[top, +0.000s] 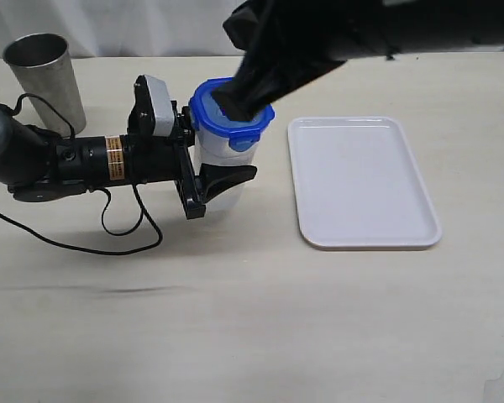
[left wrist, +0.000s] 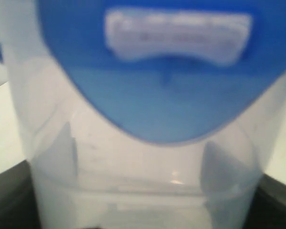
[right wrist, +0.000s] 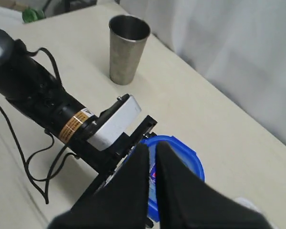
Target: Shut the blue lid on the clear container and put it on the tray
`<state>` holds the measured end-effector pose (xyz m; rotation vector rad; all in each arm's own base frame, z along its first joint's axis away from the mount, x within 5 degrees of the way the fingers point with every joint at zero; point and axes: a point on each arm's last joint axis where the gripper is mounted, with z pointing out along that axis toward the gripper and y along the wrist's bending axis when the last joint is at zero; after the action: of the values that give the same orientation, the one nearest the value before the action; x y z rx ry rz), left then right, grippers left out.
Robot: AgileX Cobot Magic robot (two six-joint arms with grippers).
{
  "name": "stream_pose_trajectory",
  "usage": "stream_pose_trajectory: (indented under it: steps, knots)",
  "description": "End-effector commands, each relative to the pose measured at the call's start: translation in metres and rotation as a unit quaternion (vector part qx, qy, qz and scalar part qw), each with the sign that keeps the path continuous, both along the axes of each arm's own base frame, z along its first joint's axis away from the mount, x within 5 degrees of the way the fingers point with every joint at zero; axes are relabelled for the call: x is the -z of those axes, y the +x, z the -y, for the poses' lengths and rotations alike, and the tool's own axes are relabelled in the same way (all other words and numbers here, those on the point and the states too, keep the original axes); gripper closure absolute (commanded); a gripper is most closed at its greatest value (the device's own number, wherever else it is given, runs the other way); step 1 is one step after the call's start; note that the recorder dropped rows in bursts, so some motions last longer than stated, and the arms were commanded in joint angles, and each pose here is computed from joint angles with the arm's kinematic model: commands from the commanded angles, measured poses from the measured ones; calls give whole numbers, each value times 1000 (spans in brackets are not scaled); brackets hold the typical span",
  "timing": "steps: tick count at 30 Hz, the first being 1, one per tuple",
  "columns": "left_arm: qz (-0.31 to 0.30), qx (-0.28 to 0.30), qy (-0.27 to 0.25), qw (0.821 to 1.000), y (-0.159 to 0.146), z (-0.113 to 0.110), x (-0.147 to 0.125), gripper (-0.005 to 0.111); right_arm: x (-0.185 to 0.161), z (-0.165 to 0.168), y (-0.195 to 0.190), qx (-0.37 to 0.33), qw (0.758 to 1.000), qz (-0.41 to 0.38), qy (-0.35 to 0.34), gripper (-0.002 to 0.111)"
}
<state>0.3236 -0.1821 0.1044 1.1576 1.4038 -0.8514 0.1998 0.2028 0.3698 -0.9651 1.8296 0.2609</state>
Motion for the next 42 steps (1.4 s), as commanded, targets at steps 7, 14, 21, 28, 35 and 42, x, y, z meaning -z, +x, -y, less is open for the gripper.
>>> stream_pose_trajectory:
  steps: [7,14,21,28,35,42]
  knots:
    - [12,6,-28,1000,0,2,-10,107,21,59,-69,-63,979,127,147,103]
    - [12,6,-28,1000,0,2,-10,107,36,110,-114,-59,968,163,180,103]
    - [13,12,-25,1000,-1,2,-10,107,47,151,-152,-57,944,223,238,103]
    - [11,13,-25,1000,-1,2,-9,107,49,177,-174,-46,923,213,316,104]
    - [11,13,-25,1000,-1,2,-9,107,47,189,-187,-50,900,199,384,104]
    - [9,15,-24,1000,-2,2,-9,107,46,189,-187,-49,901,199,383,104]
